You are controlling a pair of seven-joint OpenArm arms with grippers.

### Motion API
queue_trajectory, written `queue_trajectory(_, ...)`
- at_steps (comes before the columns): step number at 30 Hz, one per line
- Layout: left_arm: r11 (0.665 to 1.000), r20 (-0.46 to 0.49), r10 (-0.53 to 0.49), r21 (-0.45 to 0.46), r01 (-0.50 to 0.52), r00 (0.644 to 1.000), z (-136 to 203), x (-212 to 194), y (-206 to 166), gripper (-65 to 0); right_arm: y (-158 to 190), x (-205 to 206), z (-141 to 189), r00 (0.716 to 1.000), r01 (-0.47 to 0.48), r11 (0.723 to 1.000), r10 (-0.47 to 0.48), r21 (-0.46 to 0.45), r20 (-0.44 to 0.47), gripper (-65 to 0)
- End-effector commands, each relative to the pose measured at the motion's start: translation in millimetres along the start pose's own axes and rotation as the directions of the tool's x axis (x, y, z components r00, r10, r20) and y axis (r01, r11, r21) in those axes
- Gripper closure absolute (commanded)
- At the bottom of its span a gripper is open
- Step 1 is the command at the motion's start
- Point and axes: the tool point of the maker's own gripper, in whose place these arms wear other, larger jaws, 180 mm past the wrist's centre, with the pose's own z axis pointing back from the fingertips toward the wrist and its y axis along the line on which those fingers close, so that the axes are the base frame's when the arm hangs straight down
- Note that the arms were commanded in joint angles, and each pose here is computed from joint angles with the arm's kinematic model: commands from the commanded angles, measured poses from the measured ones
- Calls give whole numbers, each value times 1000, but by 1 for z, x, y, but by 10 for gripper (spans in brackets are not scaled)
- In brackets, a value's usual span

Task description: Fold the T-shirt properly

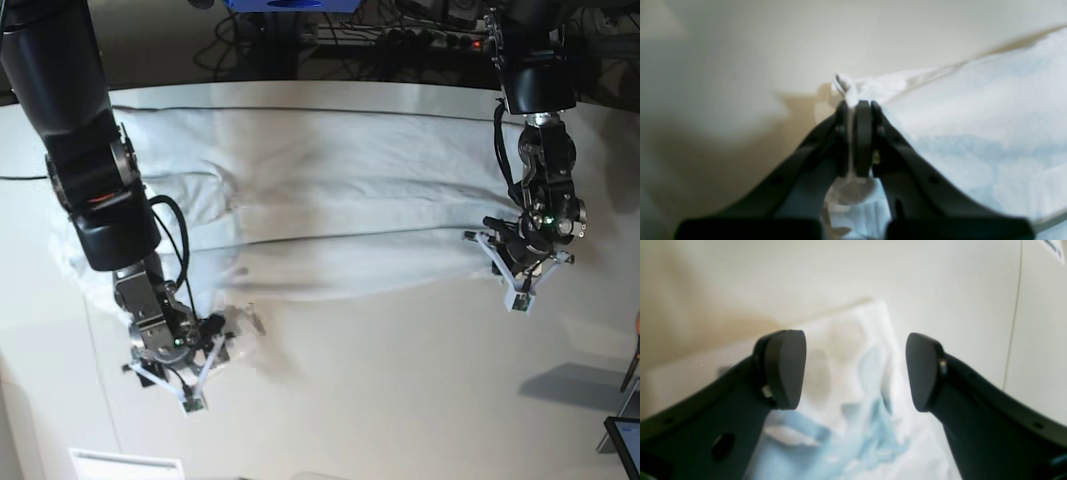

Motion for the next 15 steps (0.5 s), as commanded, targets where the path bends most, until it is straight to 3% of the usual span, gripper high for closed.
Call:
queue_trajectory(1, 999, 50, -9, 31, 8, 999, 6, 18, 12, 0, -18, 36, 3, 997, 11, 999, -8, -32, 82, -448)
queue_trajectory(6, 999, 50, -9, 31, 8, 999, 6, 18, 12, 0, -30, 18, -7, 998, 16, 999, -13, -51, 58, -453)
queue_trajectory(10, 999, 50, -9, 31, 8, 999, 6, 18, 12, 0, -5, 15, -10, 998, -9, 999, 6, 44, 55, -453)
queue_trajectory(15, 999, 50, -9, 31, 8, 999, 6, 18, 12, 0, 1, 13, -10, 999, -11, 998, 8, 60, 52, -453)
